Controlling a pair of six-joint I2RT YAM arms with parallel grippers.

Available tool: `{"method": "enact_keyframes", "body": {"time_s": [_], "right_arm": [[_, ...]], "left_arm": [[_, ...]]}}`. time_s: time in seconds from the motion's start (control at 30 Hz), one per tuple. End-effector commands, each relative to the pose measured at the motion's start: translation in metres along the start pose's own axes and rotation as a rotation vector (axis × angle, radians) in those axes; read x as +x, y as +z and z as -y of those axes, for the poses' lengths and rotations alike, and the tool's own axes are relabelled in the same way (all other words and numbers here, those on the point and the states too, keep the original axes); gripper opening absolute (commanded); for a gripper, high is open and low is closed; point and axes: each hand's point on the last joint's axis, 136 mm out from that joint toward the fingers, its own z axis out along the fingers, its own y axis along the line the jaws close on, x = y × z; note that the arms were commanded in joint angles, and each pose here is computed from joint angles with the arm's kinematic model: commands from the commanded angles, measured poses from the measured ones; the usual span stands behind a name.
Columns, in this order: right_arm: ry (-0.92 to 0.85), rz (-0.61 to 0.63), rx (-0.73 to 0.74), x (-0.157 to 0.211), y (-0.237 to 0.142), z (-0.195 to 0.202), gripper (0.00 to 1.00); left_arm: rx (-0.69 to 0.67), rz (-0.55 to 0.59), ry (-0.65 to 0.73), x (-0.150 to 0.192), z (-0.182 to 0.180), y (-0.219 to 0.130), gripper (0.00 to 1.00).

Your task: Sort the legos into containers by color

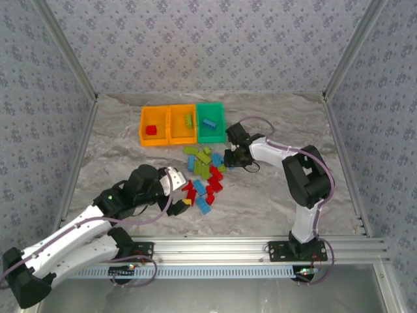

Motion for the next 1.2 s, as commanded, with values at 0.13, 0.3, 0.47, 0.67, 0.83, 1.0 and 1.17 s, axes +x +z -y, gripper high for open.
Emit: {"method": "enact_keyframes", "body": {"time_s": [0.13,0.3,0.47,0.67,0.83,1.0,1.17], "right_arm": [[0.011,0.172,0.083,-0.014,-0.08,0.012,0.26],[-0.076,0.34,-0.016,-0.032,-0.149,-0.021,0.26],[-0.204,0.418,-0.088,-0.076,-0.161,-0.077,0.26],[-0.155,0.393,0.055,-0.141,-0.095,-0.074,0.26],[-0.138,0.323,0.017,-0.169,-0.045,-0.082,0.3],[-0.159,0.235,0.039,-0.172,-0.017,-0.08,0.43],[-0.14,0.288,0.041,-0.183,-0.062,-0.074,0.47]], "left_arm": [[-0.102,0.043,0.058,-0.008,-0.014,-0.018,0.99],[-0.188,0.079,0.099,-0.01,-0.026,-0.029,0.99],[-0.219,0.075,0.098,-0.008,-0.031,-0.029,0.99],[-0.222,0.039,0.094,-0.001,-0.032,-0.025,0.99],[-0.256,0.013,0.11,0.003,-0.038,-0.025,0.99],[-0.283,-0.001,0.103,0.005,-0.043,-0.026,0.99],[-0.3,-0.008,0.038,0.003,-0.047,-0.024,0.99]]}}
